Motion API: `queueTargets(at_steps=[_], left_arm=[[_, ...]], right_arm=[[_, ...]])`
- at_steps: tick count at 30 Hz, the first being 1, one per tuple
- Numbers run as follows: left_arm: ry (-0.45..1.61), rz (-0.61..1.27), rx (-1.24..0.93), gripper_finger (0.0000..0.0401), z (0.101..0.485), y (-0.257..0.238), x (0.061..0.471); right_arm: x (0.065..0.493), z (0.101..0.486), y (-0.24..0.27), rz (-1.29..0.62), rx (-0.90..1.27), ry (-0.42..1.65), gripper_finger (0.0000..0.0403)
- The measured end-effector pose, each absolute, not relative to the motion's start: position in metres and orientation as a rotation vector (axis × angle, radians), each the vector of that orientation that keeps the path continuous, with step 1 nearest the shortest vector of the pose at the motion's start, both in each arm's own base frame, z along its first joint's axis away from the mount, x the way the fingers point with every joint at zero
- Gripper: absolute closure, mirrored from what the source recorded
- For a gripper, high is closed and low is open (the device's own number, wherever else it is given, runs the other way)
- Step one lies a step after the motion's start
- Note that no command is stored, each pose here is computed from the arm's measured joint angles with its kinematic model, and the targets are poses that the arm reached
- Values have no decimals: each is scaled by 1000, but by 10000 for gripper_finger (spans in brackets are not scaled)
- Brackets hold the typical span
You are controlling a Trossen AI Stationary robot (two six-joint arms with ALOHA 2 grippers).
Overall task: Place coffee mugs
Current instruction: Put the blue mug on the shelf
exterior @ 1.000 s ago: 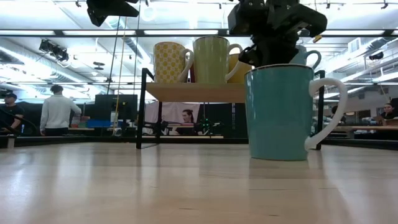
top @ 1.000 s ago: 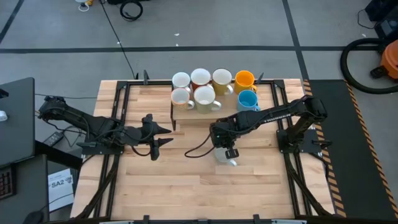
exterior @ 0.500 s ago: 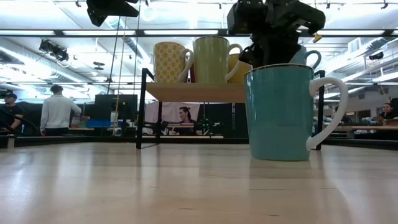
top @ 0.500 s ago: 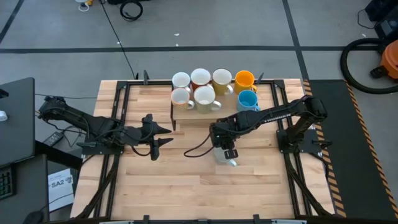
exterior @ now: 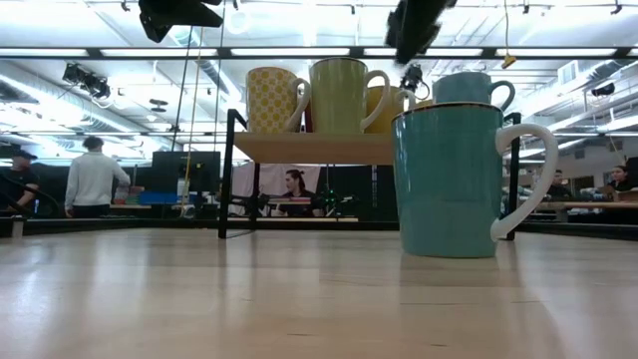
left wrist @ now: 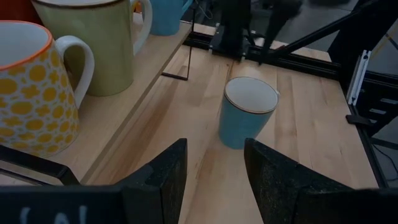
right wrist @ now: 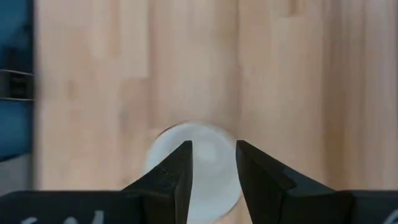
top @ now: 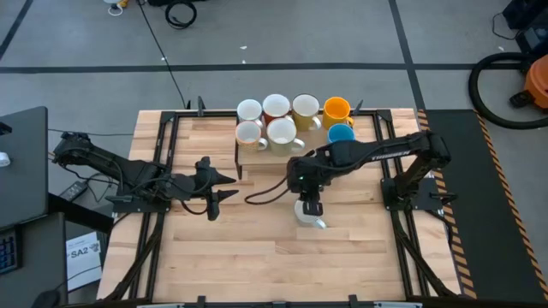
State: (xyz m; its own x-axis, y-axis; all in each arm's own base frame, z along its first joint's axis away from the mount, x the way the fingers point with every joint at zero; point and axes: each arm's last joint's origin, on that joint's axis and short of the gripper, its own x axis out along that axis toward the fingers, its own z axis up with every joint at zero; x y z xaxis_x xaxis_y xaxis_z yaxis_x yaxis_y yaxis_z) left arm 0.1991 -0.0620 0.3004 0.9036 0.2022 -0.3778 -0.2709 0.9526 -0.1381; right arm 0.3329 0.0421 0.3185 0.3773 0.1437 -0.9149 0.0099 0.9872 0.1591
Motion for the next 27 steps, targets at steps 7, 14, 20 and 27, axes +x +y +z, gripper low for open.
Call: queueTargets(at_steps=[7,14,20,27], left_arm=[[369,245,-189,234,300,-62,199],[369,245,-190,234,300,-62,199],[369,245,-190,234,300,-62,199],[369,245,-191,234,300,-62,199]], right_arm=[[315,354,64,2,439,1278,275],[297,349,105,-102,491,1368,275],[283,332,136,-256,500,1392,275],[272,313,151,-498,536,1322,275]])
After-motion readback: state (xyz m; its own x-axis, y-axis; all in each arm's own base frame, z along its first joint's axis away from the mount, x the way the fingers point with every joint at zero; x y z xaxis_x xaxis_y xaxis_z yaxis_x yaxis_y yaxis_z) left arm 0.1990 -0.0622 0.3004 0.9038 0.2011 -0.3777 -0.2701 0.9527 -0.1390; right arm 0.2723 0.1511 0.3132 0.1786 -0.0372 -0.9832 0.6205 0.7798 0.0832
